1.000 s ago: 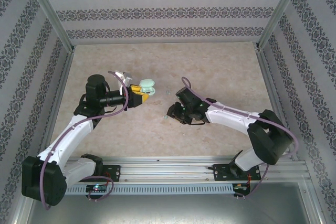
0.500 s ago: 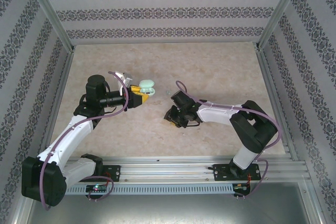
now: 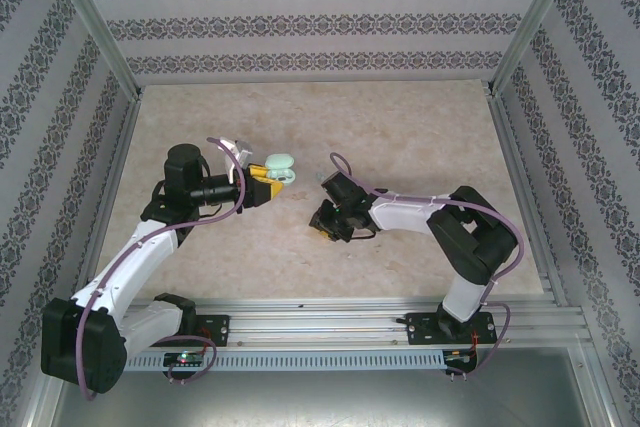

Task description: Insert the wireless bluetooth earbuds into the charging case

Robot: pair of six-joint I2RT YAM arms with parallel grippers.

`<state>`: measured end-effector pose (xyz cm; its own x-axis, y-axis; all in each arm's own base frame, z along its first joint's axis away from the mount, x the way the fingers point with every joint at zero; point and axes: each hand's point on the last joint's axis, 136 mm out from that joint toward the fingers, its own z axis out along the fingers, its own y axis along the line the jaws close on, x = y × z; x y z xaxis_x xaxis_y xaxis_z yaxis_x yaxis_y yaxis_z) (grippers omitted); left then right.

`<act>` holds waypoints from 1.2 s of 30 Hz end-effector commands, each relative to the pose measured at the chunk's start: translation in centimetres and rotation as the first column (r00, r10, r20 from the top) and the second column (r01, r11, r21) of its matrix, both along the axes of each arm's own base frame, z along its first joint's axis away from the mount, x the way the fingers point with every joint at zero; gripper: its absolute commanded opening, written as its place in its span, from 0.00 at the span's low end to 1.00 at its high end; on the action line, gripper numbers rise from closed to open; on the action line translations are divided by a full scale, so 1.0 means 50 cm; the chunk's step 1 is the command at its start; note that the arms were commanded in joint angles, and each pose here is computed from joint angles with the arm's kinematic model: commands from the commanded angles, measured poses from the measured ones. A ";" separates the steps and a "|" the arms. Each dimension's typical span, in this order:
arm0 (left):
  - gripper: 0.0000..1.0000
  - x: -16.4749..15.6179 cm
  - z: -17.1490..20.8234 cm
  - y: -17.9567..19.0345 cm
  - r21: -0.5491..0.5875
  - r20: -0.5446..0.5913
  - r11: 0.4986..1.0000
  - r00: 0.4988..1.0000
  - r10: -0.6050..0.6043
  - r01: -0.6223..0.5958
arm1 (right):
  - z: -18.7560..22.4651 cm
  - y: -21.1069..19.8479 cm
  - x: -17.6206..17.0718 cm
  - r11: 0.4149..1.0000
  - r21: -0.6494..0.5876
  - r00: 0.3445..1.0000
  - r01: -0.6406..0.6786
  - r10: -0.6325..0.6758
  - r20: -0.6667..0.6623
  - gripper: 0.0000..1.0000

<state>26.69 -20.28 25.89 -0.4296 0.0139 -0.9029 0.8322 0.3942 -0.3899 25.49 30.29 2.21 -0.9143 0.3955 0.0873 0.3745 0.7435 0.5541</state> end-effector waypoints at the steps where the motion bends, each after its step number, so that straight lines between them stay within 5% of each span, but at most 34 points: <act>1: 0.20 -0.003 0.007 0.007 0.003 0.036 1.000 0.999 -0.001 0.001 | 0.005 0.018 0.011 1.000 0.018 1.000 0.004 -0.004 0.008 0.26; 36: 0.20 -0.007 0.005 0.010 0.026 0.031 1.000 1.000 -0.006 0.005 | -0.032 0.003 0.047 0.994 -0.084 0.997 -0.073 0.074 0.010 0.32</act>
<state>26.34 -20.17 25.11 -0.4350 0.0463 -0.8993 0.8336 0.3982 -0.3827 26.29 30.55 1.89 -0.9289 0.3510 0.1178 0.3592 0.7773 0.5166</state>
